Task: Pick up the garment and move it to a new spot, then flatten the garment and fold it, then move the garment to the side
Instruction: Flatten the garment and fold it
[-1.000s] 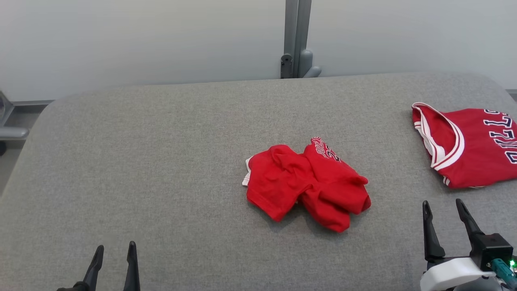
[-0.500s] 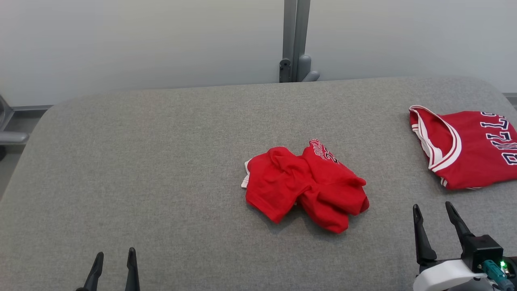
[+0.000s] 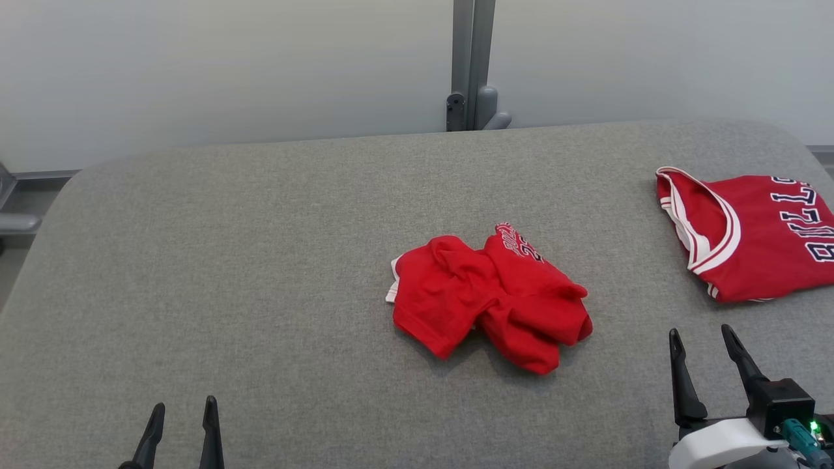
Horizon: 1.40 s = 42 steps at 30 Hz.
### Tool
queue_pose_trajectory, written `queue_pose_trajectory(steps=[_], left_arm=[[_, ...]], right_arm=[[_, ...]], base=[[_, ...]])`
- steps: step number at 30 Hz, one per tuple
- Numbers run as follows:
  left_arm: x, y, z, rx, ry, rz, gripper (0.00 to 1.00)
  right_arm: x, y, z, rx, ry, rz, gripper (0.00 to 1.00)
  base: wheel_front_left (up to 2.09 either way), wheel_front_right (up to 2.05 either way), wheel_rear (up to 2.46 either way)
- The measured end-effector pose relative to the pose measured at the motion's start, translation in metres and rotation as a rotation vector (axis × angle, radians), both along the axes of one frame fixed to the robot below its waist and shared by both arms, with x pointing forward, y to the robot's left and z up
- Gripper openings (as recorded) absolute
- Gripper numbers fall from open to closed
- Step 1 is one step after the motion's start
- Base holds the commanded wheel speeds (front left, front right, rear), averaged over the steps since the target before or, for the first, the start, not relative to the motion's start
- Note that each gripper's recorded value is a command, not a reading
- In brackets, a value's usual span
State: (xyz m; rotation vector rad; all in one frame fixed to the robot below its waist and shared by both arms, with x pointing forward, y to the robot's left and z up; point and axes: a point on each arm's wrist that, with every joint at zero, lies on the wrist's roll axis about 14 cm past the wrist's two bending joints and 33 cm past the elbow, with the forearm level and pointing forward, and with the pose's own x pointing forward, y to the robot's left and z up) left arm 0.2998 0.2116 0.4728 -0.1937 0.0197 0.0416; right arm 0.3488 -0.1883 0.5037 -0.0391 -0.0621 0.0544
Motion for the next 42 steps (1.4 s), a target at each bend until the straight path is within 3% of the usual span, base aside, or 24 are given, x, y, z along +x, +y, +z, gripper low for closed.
queue_pose_trajectory(steps=[11,19,27,42], left_arm=[[0.007,-0.012,0.003,0.005,-0.008,-0.040,1.00],[0.031,-0.125,0.000,0.026,-0.001,-0.415,1.00],[0.047,-0.184,-0.031,0.082,0.104,-0.637,1.00],[0.081,-0.220,-0.069,0.129,0.213,-0.728,1.00]], right_arm=[[0.001,-0.002,0.000,0.000,-0.001,-0.006,1.00],[0.000,-0.011,0.013,0.004,-0.040,-0.036,1.00],[-0.013,-0.036,0.014,0.014,-0.043,-0.118,1.00],[-0.040,-0.090,-0.003,0.029,0.016,-0.307,1.00]], base=[[0.00,0.00,0.00],[0.00,0.00,0.00],[0.00,0.00,0.00],[0.00,0.00,0.00]])
